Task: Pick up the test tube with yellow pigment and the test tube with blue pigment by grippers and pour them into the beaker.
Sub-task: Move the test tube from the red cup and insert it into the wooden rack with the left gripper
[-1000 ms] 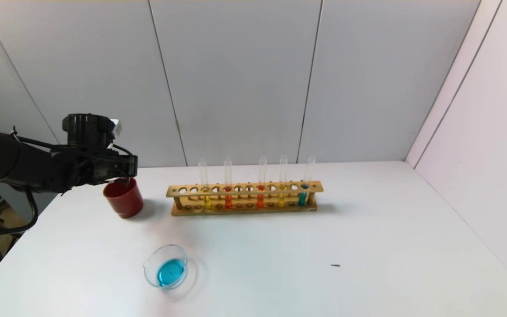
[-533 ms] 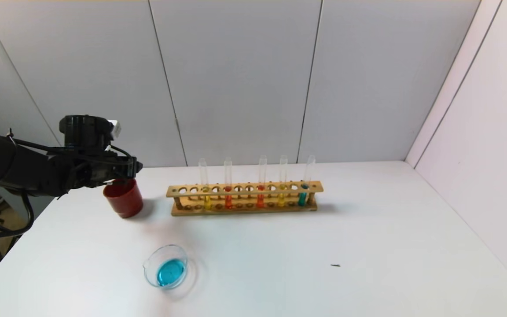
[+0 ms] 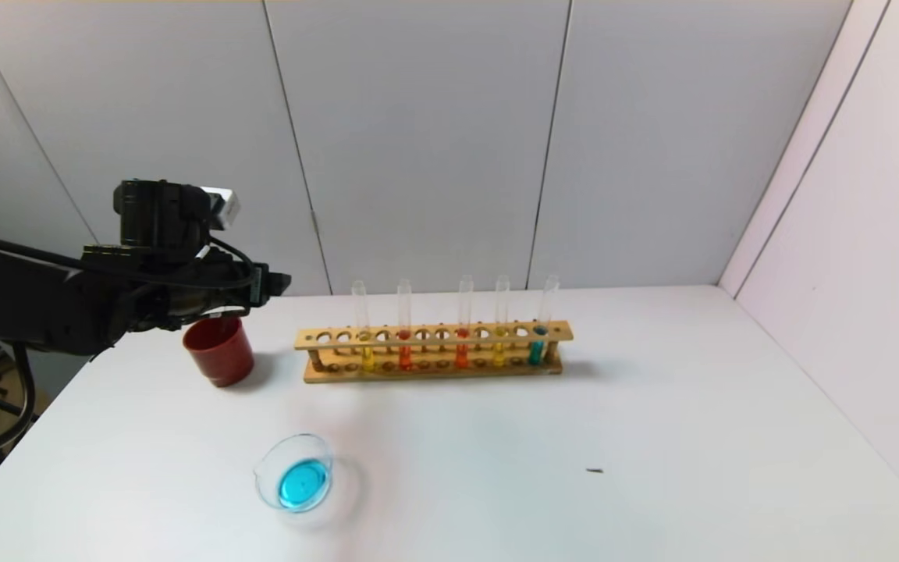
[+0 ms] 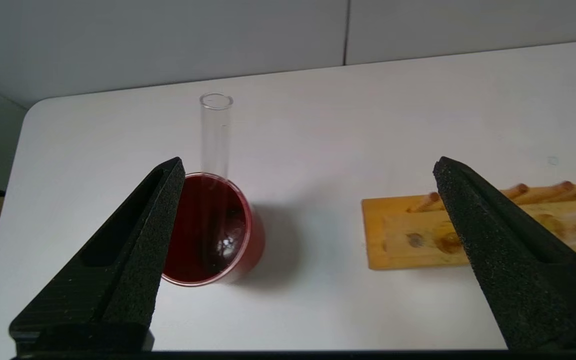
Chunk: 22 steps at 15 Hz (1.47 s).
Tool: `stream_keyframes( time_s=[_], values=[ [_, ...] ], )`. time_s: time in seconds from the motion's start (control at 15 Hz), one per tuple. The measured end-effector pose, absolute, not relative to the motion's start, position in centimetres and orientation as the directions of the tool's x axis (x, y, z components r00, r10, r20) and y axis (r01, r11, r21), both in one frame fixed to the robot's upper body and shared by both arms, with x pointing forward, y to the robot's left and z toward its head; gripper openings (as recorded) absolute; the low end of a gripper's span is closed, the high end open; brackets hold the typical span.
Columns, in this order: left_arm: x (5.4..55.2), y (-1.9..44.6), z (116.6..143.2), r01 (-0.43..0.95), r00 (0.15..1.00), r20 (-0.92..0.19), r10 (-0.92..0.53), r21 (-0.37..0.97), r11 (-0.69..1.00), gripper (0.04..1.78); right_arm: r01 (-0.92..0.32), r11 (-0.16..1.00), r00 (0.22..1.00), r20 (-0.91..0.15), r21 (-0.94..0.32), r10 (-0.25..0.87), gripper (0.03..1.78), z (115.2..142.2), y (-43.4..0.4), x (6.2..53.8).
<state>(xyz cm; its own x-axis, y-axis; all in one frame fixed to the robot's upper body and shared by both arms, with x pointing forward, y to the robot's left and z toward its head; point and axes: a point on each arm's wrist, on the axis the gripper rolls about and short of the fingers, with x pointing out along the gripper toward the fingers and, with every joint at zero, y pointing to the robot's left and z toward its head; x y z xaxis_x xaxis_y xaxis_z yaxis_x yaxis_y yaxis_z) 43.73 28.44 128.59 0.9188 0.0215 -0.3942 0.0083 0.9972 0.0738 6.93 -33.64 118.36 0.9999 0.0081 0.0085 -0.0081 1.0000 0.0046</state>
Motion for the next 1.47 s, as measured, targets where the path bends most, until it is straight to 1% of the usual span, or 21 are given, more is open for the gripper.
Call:
stream_keyframes(
  time_s=[0.27, 0.4, 0.6, 0.8, 1.07, 1.27, 1.47],
  values=[
    [40.7, 25.1, 129.5, 0.084, 0.924, -0.379, -0.051, 0.072, 0.994, 1.75, -0.008, 1.000, 1.000, 0.009, 0.005, 0.008, 1.74, 118.4, -33.6, 6.9],
    [39.2, 23.7, 129.9, 0.097, 0.927, -0.369, -0.064, 0.072, 0.993, 1.75, -0.008, 1.000, 1.000, 0.009, 0.005, 0.008, 1.74, 118.4, -33.6, 6.9],
    [37.2, 22.0, 130.0, 0.135, 0.926, -0.365, -0.099, 0.073, 0.988, 1.75, -0.009, 1.000, 1.000, 0.009, 0.005, 0.009, 1.74, 118.4, -33.6, 6.9],
    [36.0, 20.4, 129.9, 0.140, 0.925, -0.364, -0.113, 0.047, 0.989, 1.75, -0.008, 1.000, 1.000, 0.009, 0.005, 0.008, 1.74, 118.4, -33.6, 6.9],
    [36.2, 18.5, 128.9, 0.155, 0.919, -0.373, -0.130, 0.037, 0.987, 1.75, -0.008, 1.000, 1.000, 0.009, 0.005, 0.008, 1.74, 118.4, -33.6, 6.9],
    [37.5, 17.5, 127.9, 0.158, 0.926, -0.352, -0.139, 0.027, 0.987, 1.75, -0.008, 1.000, 1.000, 0.009, 0.005, 0.008, 1.74, 118.4, -33.6, 6.9],
    [39.0, 16.6, 126.6, 0.143, 0.927, -0.355, -0.123, 0.030, 0.989, 1.75, -0.008, 1.000, 1.000, 0.009, 0.004, 0.008, 1.74, 118.4, -33.6, 6.9]
  ],
)
